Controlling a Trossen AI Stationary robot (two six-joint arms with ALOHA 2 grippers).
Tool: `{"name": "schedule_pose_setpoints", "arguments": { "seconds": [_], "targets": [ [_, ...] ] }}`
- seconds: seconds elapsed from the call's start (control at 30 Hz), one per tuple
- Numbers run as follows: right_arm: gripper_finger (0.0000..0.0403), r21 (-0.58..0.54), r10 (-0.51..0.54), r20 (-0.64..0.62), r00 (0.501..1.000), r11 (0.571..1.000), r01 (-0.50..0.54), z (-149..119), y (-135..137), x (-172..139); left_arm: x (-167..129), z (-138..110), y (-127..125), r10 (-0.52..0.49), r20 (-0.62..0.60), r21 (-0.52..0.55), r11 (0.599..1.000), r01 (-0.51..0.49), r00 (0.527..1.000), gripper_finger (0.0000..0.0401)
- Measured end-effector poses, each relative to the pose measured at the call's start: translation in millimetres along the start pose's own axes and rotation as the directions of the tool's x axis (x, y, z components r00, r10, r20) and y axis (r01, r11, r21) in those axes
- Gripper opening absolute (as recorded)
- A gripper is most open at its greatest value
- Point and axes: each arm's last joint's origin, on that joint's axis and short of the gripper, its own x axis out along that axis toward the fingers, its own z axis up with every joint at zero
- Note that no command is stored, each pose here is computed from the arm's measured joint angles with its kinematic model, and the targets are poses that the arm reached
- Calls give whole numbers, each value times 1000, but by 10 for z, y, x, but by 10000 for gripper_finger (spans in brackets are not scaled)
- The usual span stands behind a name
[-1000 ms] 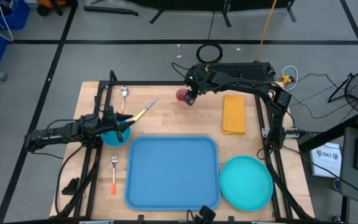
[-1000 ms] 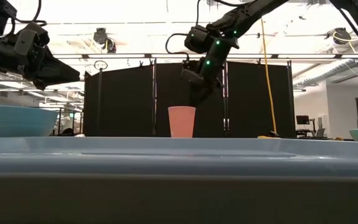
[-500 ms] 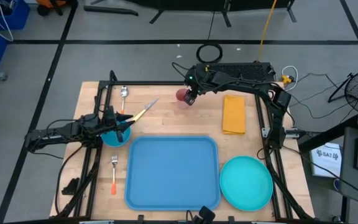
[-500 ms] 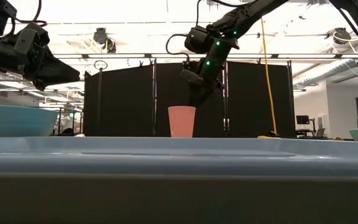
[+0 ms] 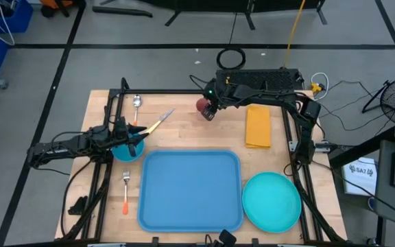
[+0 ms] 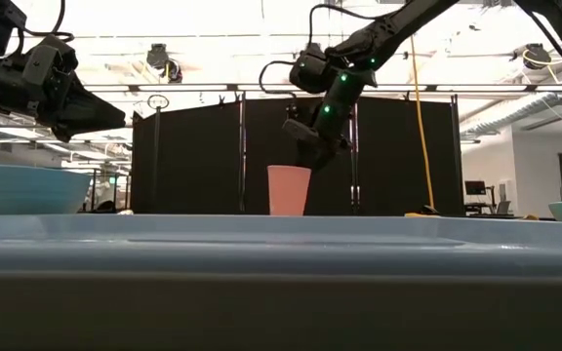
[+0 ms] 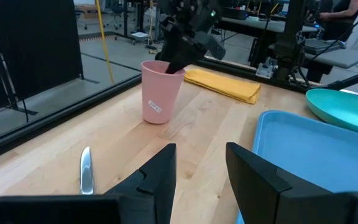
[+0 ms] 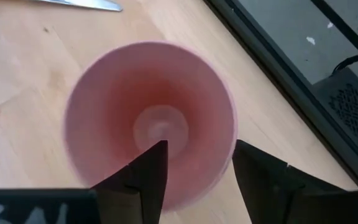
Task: Set up tray
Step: Put the pink cup on the top right of the blue serving tray
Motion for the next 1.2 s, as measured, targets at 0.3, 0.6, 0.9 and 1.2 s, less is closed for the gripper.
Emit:
{"name": "schedule_pose_setpoints", "arguments": {
  "seconds": [0.3, 0.6, 0.9, 1.2],
  "targets": [
    [144, 6, 1, 25, 1000, 1000, -1, -10, 0, 27, 0, 0, 0, 0, 0, 2, 1000, 0, 1000, 143],
    [4, -55, 7, 54, 999, 999, -4, 21, -1, 22, 0, 0, 0, 0, 0, 2, 1000, 0, 1000, 143],
    [1, -190, 171, 234, 957, 974, -128, 175, 310, -661, 0, 0, 1, 3, 1, 2, 1000, -3, 1000, 143],
    [1, -234, 407, 148, 901, 900, -368, -133, 823, -1568, 0, 0, 1, 2, 1, 1, 1000, -2, 1000, 143]
  ]
}}
